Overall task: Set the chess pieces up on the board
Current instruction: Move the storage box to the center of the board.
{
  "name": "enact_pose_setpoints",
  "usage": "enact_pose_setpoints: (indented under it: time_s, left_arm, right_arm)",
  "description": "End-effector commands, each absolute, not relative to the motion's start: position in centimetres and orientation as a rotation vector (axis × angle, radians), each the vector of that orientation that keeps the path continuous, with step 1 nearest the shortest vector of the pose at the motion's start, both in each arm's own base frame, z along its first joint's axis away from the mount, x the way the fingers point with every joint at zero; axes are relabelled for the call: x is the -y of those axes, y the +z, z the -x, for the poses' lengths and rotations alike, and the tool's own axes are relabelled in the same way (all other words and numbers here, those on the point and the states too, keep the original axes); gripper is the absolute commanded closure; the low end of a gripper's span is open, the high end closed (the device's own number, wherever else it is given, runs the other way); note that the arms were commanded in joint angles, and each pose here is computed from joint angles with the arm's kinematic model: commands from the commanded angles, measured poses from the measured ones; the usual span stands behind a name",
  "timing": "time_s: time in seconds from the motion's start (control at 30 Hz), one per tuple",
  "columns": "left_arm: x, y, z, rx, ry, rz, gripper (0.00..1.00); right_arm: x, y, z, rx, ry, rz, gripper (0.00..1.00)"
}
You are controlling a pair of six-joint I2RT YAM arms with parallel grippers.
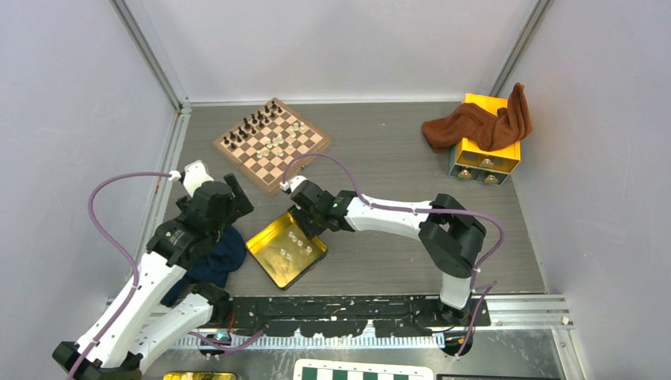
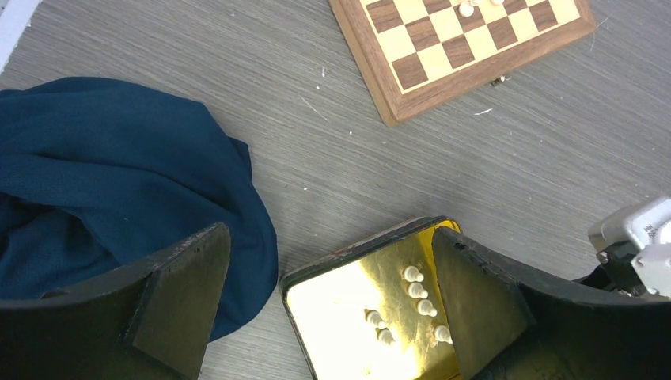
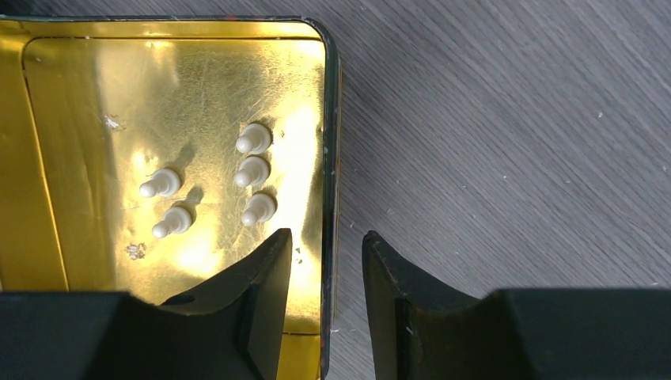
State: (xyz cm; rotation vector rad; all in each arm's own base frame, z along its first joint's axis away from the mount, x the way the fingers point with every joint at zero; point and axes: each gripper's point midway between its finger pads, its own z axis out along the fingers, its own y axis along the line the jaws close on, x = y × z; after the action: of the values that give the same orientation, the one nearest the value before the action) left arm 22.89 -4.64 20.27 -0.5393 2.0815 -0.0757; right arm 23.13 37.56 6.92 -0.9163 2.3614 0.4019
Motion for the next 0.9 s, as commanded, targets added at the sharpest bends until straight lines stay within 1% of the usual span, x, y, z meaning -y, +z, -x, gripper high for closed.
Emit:
enact_pose_setpoints:
  time_s: [0.0, 0.1, 0.23, 0.57, 0.87]
  left_arm:
    - [4.8, 21.0, -23.4, -2.032, -0.11, 0.571, 0.01]
    - [4.8, 21.0, -23.5, -2.03, -0.11, 0.573, 0.01]
    - [4.8, 20.8, -23.5, -2.03, -0.104, 0.574, 0.01]
    - [4.7, 20.8, -24.1, -2.004, -0.097, 0.602, 0.01]
    - [5.3, 20.9, -26.1, -1.988, -0.076, 0.613, 0.01]
  right_arm:
    - [-38.5, 6.7, -23.5, -2.331, 0.429, 0.927, 0.57]
    - [-38.5, 6.1, -23.6, -2.338, 0.424, 0.929, 0.61]
    - [-38.5, 5.4, -24.0, -2.353, 0.416, 0.927, 0.75]
    - [-37.7, 5.5, -25.5, -2.361, 0.375, 0.88, 0.98]
    - [-34.1, 7.9, -29.0, -2.372, 0.32, 0.698, 0.99]
